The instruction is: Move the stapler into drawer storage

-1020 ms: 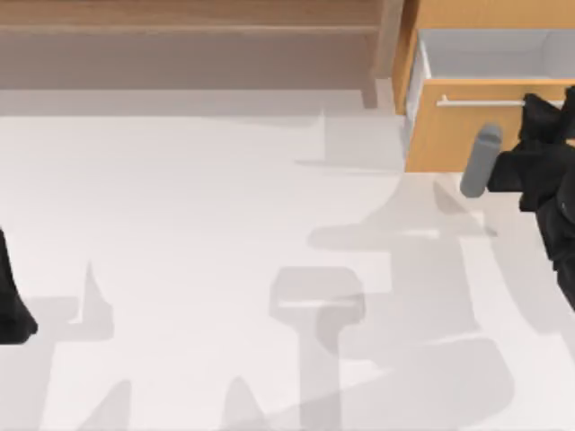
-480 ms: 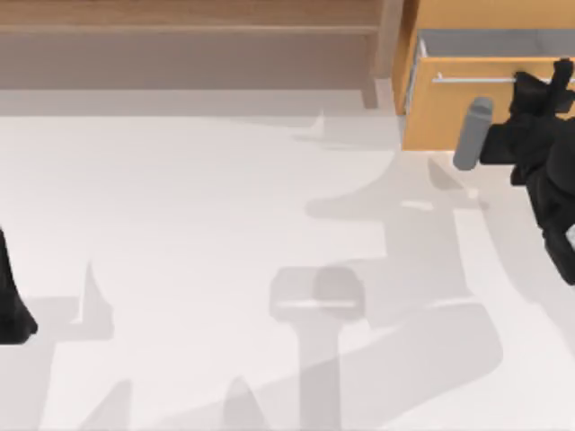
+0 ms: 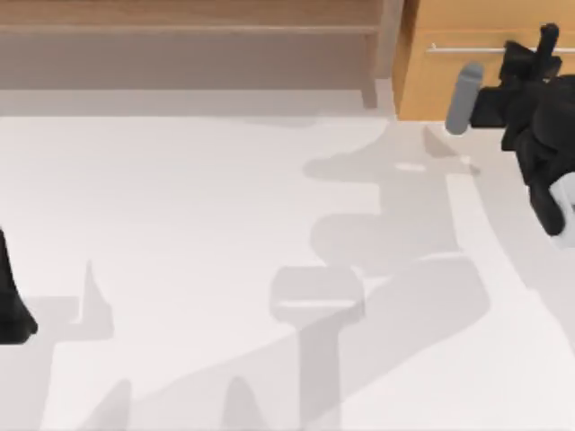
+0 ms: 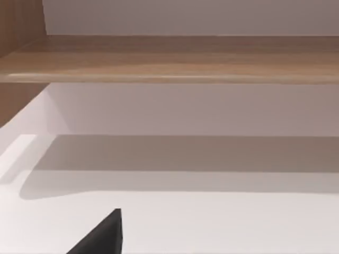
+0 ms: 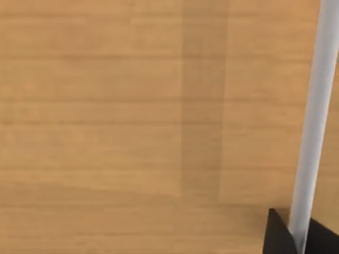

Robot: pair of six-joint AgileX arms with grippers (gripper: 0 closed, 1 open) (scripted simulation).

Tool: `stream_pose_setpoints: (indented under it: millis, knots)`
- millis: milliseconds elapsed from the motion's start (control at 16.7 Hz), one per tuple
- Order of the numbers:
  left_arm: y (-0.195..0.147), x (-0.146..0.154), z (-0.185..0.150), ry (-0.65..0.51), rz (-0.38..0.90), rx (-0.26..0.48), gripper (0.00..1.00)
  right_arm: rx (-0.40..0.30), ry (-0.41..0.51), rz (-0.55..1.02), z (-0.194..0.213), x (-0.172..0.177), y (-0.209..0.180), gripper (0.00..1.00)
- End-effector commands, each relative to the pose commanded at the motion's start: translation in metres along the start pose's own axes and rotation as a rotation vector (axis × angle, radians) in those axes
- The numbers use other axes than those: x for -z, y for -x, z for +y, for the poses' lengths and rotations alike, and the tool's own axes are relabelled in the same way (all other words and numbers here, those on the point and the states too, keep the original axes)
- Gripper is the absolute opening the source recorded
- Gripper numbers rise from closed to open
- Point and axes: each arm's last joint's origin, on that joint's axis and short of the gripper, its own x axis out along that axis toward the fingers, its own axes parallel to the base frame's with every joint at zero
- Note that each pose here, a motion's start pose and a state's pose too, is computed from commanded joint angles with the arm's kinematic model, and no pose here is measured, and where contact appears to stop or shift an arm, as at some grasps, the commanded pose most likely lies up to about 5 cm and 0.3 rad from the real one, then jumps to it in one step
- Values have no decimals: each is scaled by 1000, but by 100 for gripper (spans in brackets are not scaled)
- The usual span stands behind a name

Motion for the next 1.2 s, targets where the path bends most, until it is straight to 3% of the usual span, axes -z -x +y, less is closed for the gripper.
stream_pose_setpoints:
  millis: [360, 1140, 1200]
  knots:
    - [0, 0, 0, 0, 0, 0, 100, -6, -4, -5, 0, 0, -10, 0]
    - [0, 0, 0, 0, 0, 0, 100, -6, -4, -5, 0, 0, -10, 98]
    - [0, 0, 0, 0, 0, 0, 100, -6, -4, -5, 0, 0, -10, 100]
